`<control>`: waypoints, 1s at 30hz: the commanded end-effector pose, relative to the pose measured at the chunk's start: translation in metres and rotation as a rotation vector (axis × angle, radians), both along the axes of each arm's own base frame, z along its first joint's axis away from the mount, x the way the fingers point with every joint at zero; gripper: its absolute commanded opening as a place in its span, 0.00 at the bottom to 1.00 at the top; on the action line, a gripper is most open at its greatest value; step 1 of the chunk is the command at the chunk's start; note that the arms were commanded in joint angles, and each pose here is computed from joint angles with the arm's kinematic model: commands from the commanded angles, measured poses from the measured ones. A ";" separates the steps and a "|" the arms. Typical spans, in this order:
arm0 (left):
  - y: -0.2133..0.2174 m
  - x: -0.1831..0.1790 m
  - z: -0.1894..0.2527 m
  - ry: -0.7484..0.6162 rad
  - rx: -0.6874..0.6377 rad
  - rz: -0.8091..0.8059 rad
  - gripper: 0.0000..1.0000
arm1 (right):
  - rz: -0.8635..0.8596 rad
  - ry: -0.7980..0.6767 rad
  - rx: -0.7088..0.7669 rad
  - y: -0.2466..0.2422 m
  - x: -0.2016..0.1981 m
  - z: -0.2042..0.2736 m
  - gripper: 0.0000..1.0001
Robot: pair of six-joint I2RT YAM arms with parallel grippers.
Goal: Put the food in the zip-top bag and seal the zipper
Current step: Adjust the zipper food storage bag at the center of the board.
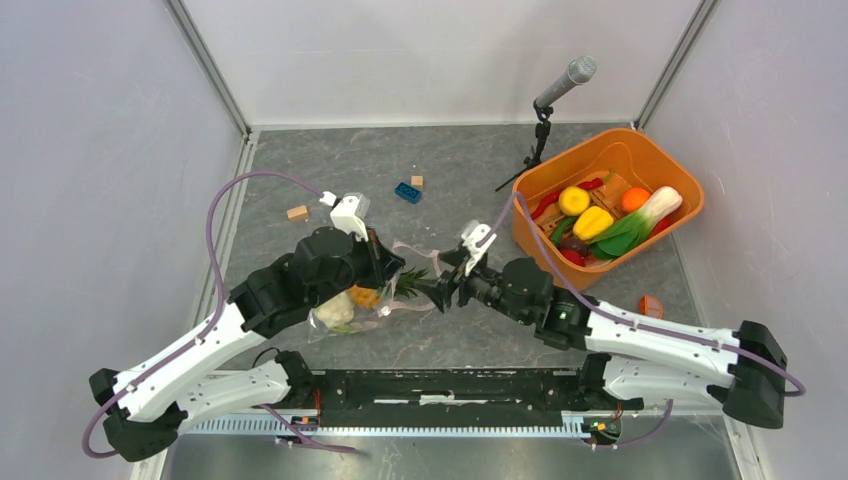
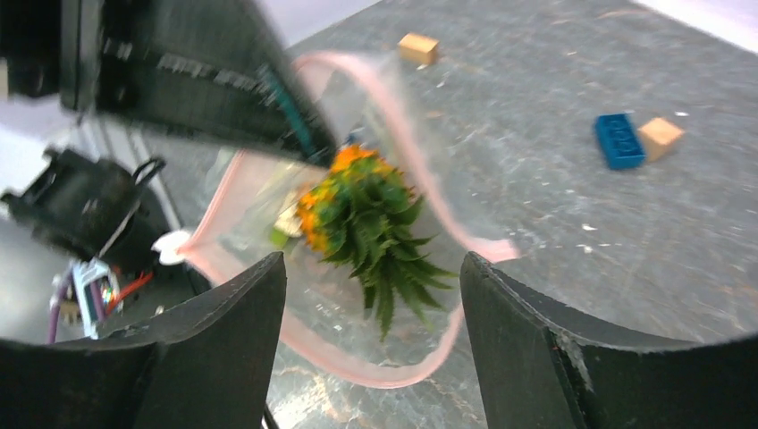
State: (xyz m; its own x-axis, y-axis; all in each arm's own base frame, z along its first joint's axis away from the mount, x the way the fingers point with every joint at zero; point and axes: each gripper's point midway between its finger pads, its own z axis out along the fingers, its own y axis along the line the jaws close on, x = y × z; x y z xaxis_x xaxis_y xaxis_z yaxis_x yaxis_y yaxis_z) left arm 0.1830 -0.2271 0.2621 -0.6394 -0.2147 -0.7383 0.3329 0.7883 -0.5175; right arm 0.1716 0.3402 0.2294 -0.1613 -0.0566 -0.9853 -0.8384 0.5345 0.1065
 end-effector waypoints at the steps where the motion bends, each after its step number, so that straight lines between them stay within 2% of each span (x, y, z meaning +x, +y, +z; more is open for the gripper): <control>1: -0.003 0.006 0.013 -0.054 -0.025 -0.004 0.02 | -0.245 0.053 0.014 -0.040 0.030 0.015 0.74; 4: -0.007 0.005 0.013 -0.051 -0.029 -0.018 0.02 | -0.334 0.109 -0.001 -0.061 0.041 0.003 0.72; 9: -0.010 0.007 0.012 -0.048 -0.028 -0.023 0.02 | -0.272 0.265 0.010 -0.051 0.030 -0.031 0.69; 11: -0.011 0.007 0.013 -0.048 -0.030 -0.021 0.02 | -0.215 0.307 0.018 -0.039 0.023 -0.042 0.64; 17: -0.010 0.007 0.015 -0.052 -0.034 -0.022 0.02 | -0.209 0.340 0.023 -0.032 0.023 -0.060 0.51; 18: -0.010 0.007 0.015 -0.052 -0.035 -0.022 0.02 | -0.221 0.337 0.014 -0.032 0.026 -0.065 0.48; 23: -0.010 0.006 0.015 -0.054 -0.032 -0.023 0.02 | -0.228 0.323 -0.017 -0.033 0.036 -0.066 0.11; 25: -0.009 0.007 0.013 -0.055 -0.022 -0.021 0.02 | -0.211 0.284 -0.014 -0.031 0.038 -0.050 0.02; 30: -0.002 0.010 0.000 -0.051 0.043 -0.003 0.02 | -0.230 0.157 0.029 -0.046 0.042 0.002 0.00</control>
State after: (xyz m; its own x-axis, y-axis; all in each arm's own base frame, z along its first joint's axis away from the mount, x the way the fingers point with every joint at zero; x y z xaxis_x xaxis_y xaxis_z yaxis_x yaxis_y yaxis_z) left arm 0.1863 -0.2312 0.2577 -0.6398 -0.1959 -0.7432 0.3397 0.7953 -0.5021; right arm 0.2051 0.2984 0.1598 -0.4696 -0.0580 -0.8810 -0.6282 0.7231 0.2872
